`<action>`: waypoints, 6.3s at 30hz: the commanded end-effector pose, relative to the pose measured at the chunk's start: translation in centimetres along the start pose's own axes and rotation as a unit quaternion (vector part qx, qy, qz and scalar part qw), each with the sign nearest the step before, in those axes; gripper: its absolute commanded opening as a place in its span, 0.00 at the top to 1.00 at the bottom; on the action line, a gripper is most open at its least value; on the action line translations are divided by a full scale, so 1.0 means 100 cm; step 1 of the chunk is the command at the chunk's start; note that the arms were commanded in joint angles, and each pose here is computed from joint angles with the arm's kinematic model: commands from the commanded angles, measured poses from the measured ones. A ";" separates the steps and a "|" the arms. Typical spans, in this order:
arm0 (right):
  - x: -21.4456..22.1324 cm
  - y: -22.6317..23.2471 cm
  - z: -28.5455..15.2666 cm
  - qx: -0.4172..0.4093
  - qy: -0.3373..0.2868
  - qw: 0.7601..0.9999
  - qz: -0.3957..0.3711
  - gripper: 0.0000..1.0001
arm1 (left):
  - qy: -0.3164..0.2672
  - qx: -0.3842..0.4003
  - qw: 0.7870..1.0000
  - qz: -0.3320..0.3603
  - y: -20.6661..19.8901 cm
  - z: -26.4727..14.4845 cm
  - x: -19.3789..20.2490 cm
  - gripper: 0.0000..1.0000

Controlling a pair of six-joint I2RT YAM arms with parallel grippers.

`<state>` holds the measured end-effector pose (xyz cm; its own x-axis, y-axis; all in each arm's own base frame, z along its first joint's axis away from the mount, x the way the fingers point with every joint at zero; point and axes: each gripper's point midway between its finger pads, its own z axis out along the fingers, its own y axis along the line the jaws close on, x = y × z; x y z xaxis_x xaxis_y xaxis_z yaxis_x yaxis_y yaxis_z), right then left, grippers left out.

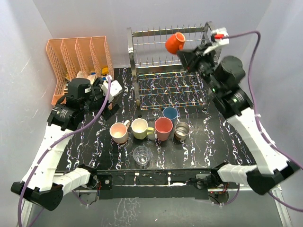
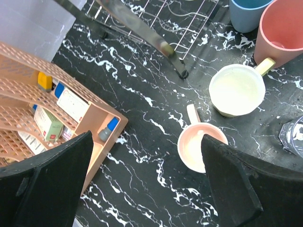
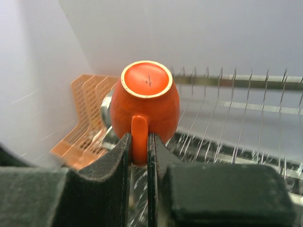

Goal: Unload the cups from the dish rack

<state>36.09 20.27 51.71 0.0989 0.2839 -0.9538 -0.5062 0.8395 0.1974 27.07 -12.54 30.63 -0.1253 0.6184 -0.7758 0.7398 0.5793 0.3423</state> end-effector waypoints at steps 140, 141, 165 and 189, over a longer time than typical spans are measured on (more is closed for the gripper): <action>0.209 -0.122 -0.242 0.366 0.226 0.880 0.200 0.02 | 0.205 0.411 0.808 0.369 -0.282 0.115 0.020 0.03; 0.211 -0.122 -0.242 0.367 0.228 0.879 0.200 0.02 | 0.199 0.407 0.814 0.364 -0.277 0.108 0.015 0.03; 0.218 -0.183 -0.248 0.475 0.149 0.861 0.108 0.02 | 0.062 -0.033 0.969 -0.238 0.041 0.051 0.141 0.03; 0.272 -0.247 -0.268 0.536 0.039 0.842 -0.047 0.02 | -0.038 -0.191 0.893 -0.406 0.035 0.072 0.207 0.03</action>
<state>27.42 -4.31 12.25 -0.1149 0.2009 -0.9728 0.5353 0.8375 0.1097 31.24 -1.37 11.22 -0.5352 -0.0792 -0.8410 0.1501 0.9708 -0.1870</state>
